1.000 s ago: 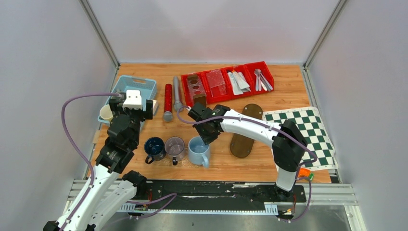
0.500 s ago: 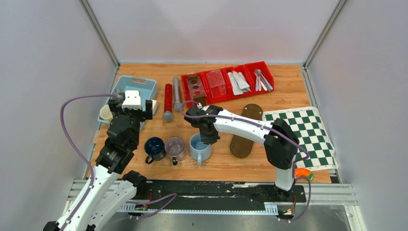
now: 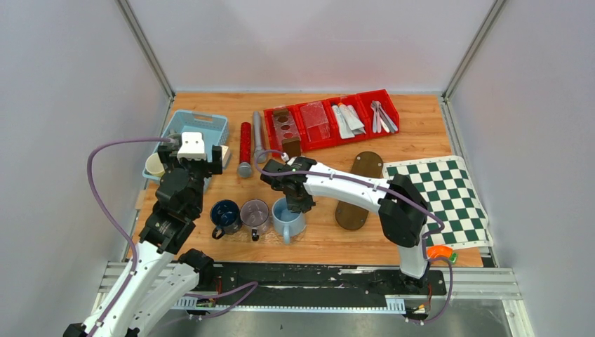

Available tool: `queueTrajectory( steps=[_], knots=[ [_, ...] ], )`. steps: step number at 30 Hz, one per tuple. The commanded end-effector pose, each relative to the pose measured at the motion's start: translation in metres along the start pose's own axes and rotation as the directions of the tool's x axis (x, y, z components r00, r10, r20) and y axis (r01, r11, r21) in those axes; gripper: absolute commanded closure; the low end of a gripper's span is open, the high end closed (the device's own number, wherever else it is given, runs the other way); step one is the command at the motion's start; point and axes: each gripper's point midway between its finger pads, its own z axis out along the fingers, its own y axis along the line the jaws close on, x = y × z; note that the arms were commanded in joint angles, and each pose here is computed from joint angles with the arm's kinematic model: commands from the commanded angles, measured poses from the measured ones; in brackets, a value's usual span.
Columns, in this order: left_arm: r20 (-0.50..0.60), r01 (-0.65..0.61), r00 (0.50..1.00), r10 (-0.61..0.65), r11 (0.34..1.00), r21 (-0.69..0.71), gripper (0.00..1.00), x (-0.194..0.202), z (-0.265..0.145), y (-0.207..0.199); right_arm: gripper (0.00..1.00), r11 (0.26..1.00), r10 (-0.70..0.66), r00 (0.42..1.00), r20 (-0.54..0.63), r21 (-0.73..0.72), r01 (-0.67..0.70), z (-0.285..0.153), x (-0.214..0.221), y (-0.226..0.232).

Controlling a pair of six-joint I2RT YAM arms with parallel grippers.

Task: Prepare toiletry sets of a toothbrush and toothpaste on the tray
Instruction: Adjust the cup on the tray.

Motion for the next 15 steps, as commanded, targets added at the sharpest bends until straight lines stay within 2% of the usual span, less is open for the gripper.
queueTrajectory(
  steps=[1,5,15],
  knots=[
    [0.037,0.049,0.998,-0.049,0.999,-0.014,0.0,-0.0079,0.0006,0.0021,0.96,0.998,0.023,0.999,0.043,-0.053,-0.02,-0.0166,-0.0131,0.0146],
    [0.037,0.048,0.998,-0.047,0.999,-0.011,0.01,-0.008,0.0007,0.0015,0.86,0.998,0.001,0.999,0.035,-0.061,0.002,-0.0154,-0.012,0.0184],
    [0.041,0.049,0.998,-0.048,0.999,-0.01,0.01,-0.0083,0.0005,0.0013,0.75,0.996,-0.026,0.999,0.02,-0.083,0.028,-0.0171,-0.0102,0.0233]
  ],
)
